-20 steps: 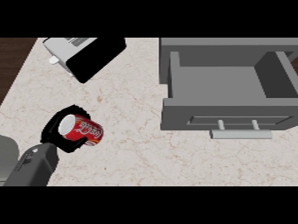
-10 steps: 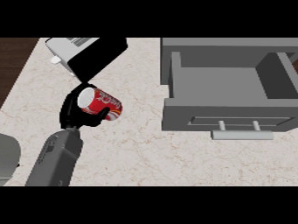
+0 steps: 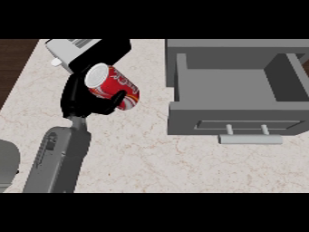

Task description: Pick up the can, place it into the drawer and close the drawer

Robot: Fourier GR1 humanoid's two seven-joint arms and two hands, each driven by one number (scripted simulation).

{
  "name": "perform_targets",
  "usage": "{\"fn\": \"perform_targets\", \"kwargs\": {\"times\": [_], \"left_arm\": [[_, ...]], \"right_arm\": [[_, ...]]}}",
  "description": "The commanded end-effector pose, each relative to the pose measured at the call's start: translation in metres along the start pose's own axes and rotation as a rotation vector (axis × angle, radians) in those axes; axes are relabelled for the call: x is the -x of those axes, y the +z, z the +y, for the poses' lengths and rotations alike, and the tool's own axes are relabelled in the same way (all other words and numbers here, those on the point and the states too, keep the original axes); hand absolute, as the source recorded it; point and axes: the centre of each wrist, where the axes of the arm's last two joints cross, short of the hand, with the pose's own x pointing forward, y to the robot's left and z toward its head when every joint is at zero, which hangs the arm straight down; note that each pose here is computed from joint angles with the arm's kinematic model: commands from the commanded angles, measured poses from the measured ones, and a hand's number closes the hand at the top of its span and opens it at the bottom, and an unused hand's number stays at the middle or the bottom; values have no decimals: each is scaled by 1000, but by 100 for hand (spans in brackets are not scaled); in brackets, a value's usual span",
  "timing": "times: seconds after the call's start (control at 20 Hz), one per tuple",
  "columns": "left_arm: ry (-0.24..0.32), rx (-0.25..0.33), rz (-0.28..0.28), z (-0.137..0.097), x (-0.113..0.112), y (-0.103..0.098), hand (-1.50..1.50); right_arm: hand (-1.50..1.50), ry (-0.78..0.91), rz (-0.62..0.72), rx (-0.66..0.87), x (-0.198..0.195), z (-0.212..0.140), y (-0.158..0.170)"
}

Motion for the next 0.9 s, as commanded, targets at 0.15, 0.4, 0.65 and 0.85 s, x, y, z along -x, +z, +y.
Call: {"fn": "perform_targets", "kwargs": {"times": [0.15,0.4,0.65,0.85], "left_arm": [[-38,13,-38,-60,-48,-11,150],[-69,20,-33,-74,-64,-30,150],[-77,23,-46,-113,-60,-45,150],[-78,46,-60,-136,-91,-53,150]], "right_arm": [[-150,-22,5,7,8,-4,-6],[-150,-32,4,-10,9,1,1],[-150,-15,3,-14,11,1,1],[-150,-31,1,-18,2,10,3]]}}
